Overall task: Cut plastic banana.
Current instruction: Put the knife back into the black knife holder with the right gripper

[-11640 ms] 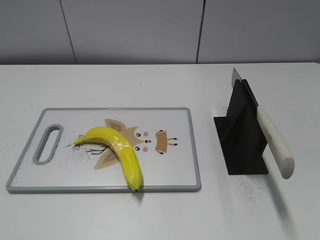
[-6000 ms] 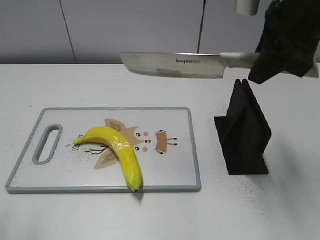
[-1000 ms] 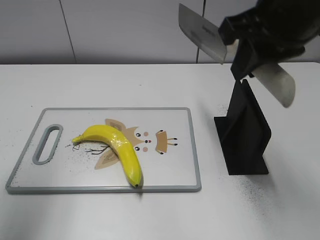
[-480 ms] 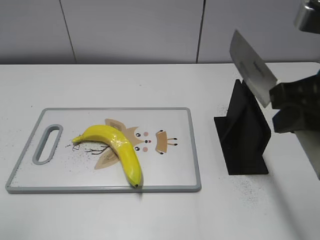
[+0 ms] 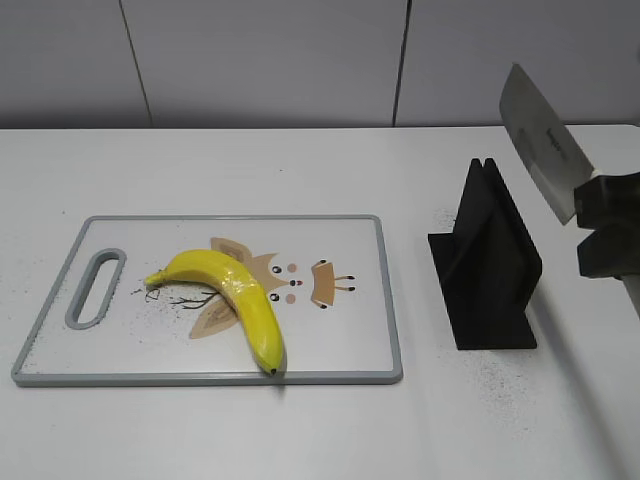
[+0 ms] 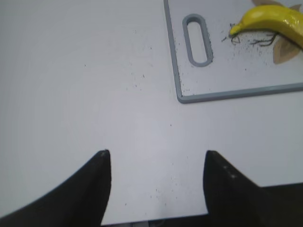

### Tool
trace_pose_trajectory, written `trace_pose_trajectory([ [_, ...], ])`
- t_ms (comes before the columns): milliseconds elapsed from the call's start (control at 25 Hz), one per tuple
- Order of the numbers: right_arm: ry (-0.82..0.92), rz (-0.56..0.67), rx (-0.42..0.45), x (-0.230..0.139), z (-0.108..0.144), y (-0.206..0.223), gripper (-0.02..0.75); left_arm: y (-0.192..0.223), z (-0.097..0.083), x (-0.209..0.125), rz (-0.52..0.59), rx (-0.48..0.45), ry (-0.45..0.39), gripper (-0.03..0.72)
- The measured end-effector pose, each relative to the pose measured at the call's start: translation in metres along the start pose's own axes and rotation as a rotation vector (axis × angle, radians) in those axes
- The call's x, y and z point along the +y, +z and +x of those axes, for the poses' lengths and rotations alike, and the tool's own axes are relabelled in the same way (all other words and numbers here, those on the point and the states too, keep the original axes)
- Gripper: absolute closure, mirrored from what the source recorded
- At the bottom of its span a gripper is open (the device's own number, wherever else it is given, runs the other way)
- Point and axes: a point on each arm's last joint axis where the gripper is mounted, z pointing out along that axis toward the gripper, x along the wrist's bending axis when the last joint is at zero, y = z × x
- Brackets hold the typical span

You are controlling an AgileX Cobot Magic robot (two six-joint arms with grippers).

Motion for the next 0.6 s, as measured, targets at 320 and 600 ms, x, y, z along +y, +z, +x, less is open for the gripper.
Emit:
trace_pose_trajectory([
  [320,-0.021,-0.038,-0.069,0.007,-0.004,0.008,0.582,-0.003,-0.002,-0.024,-0.210,0.033,0.004,0.116],
  [600,-0.062,-0.027,-0.091,0.018,0.004,0.043,0.582,-0.002,-0.002,-0.024,-0.211,0.034,0.004,0.142],
])
